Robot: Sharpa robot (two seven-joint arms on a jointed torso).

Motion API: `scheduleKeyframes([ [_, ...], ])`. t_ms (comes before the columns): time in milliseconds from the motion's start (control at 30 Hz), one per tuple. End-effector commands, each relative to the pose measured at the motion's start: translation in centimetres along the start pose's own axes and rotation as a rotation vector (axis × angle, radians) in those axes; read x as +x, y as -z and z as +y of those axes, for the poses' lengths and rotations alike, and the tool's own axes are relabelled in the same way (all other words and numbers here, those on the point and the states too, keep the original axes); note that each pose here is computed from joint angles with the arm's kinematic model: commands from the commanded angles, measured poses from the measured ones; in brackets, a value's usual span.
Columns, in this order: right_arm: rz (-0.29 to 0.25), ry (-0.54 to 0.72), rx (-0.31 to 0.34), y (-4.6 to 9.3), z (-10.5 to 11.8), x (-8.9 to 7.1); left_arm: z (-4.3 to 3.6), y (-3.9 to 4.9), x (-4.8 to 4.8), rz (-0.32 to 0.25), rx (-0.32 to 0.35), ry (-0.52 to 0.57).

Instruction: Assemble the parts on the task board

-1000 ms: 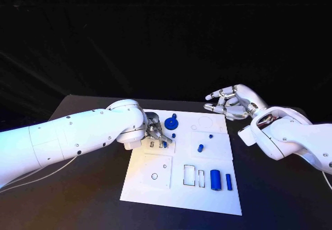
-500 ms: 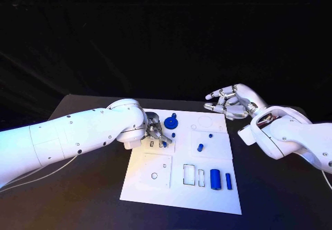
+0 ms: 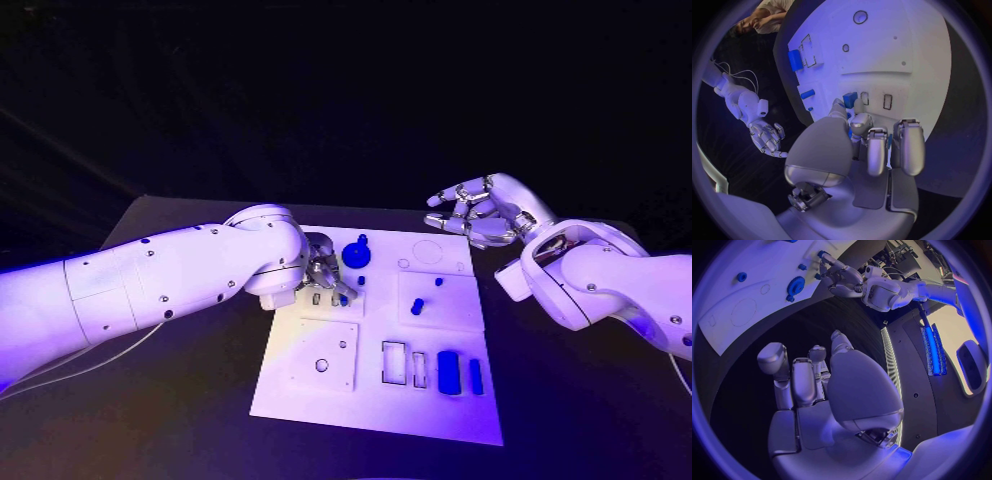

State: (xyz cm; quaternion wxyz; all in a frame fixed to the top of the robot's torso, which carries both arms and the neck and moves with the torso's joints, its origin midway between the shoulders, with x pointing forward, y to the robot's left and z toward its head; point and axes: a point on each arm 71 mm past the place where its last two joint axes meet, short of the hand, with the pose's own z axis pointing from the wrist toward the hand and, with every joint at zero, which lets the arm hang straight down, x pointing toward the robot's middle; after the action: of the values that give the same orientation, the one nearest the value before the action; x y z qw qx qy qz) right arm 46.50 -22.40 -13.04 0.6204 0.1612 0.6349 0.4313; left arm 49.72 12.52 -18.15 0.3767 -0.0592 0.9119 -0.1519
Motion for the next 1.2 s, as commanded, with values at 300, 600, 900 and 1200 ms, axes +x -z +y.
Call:
scheduleKeyframes([
  [300, 0.016, 0.007, -0.007, -0.02, 0.05, 0.12, 0.05, -0.01, 0.08, 0.021, -0.021, -0.002],
  [600, 0.019, 0.005, -0.007, -0.04, 0.02, 0.14, 0.18, -0.03, 0.06, 0.026, -0.021, -0.001],
  [900, 0.020, 0.005, -0.006, -0.05, -0.03, 0.12, 0.55, -0.01, -0.03, 0.033, -0.020, 0.037],
  [1200, 0.020, 0.004, -0.005, -0.07, -0.08, 0.12, 0.93, 0.13, -0.06, 0.040, -0.017, 0.081],
])
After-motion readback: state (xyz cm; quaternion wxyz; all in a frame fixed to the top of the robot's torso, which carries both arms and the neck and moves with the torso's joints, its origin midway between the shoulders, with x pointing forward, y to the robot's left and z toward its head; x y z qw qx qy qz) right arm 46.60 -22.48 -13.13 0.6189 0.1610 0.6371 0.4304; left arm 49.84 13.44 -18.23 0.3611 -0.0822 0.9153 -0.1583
